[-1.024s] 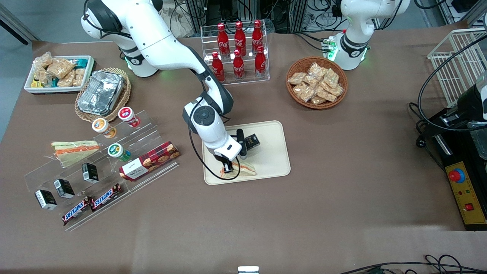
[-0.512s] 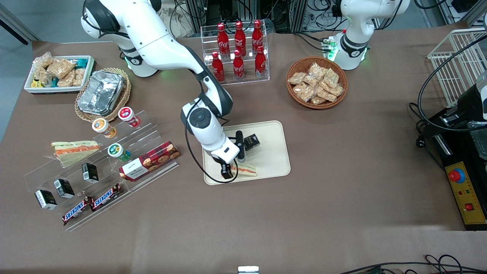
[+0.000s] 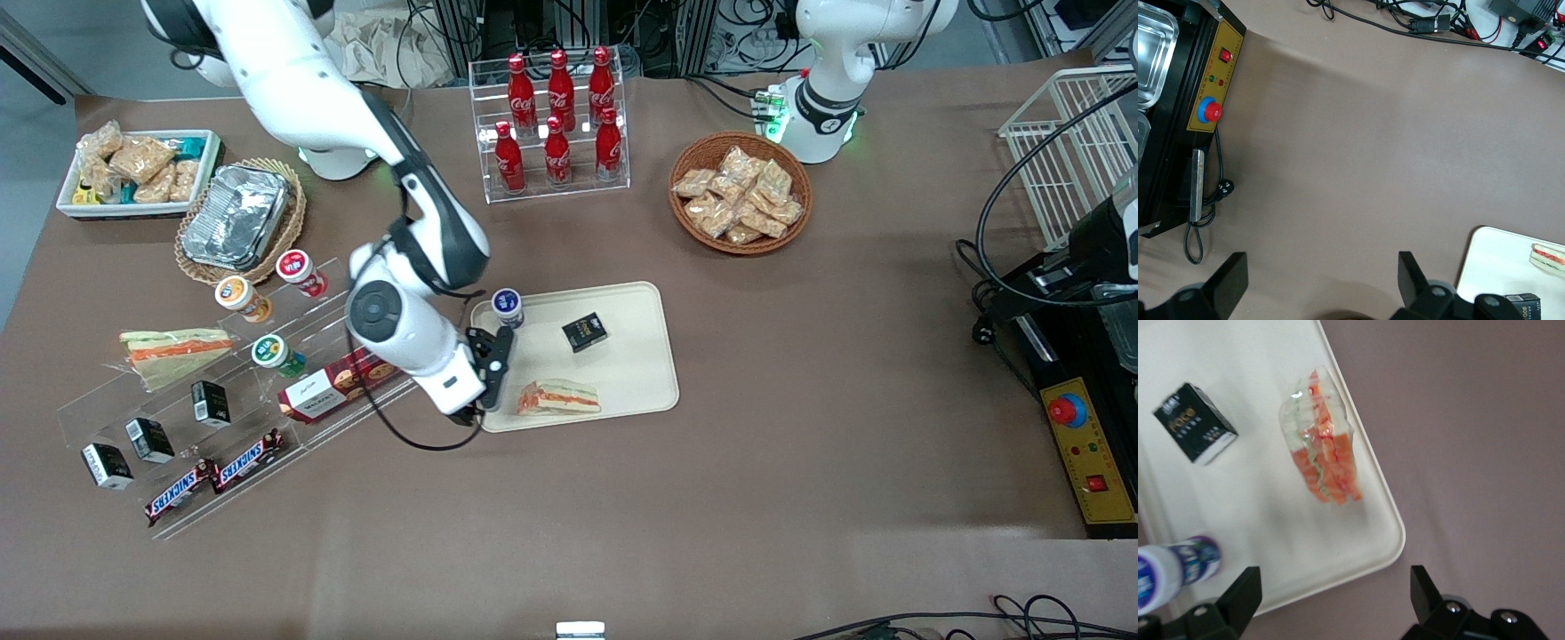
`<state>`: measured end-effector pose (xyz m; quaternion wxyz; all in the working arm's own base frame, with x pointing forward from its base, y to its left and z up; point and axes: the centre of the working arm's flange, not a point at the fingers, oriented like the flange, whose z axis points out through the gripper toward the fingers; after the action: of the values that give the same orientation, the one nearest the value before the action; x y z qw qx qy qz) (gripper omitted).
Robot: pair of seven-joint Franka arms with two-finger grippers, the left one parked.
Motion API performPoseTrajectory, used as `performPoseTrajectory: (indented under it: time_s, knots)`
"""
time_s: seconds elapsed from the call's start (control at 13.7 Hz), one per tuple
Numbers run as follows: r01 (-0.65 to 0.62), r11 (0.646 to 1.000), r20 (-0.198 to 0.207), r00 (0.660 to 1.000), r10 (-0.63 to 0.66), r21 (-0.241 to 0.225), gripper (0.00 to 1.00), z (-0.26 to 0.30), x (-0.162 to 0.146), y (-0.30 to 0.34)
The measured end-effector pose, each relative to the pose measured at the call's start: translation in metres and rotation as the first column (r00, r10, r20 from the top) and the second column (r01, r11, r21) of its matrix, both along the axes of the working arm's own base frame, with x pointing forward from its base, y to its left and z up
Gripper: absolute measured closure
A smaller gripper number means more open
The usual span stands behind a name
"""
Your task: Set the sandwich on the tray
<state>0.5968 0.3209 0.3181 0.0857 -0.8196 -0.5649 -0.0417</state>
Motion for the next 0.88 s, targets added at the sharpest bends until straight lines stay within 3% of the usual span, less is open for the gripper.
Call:
performPoseTrajectory:
  time_s: [0.15,0.22,0.37,0.51,0.66,0.88]
  knots:
    - [0.130,0.990,-0.020,0.991,-0.131,-0.046,0.01,0.039,-0.001,-0.018]
    - [0.202,0.976,-0.001,0.979,-0.202,-0.083,0.01,0.059,0.001,-0.030]
    - [0.365,0.919,0.097,0.930,-0.353,-0.147,0.01,0.101,0.013,-0.072]
    - [0.510,0.847,0.157,0.858,-0.489,-0.148,0.01,0.134,0.026,-0.127]
    - [0.611,0.782,0.184,0.788,-0.587,-0.122,0.01,0.161,0.033,-0.179]
    - [0.706,0.696,0.155,0.708,-0.689,-0.130,0.01,0.195,0.024,-0.245]
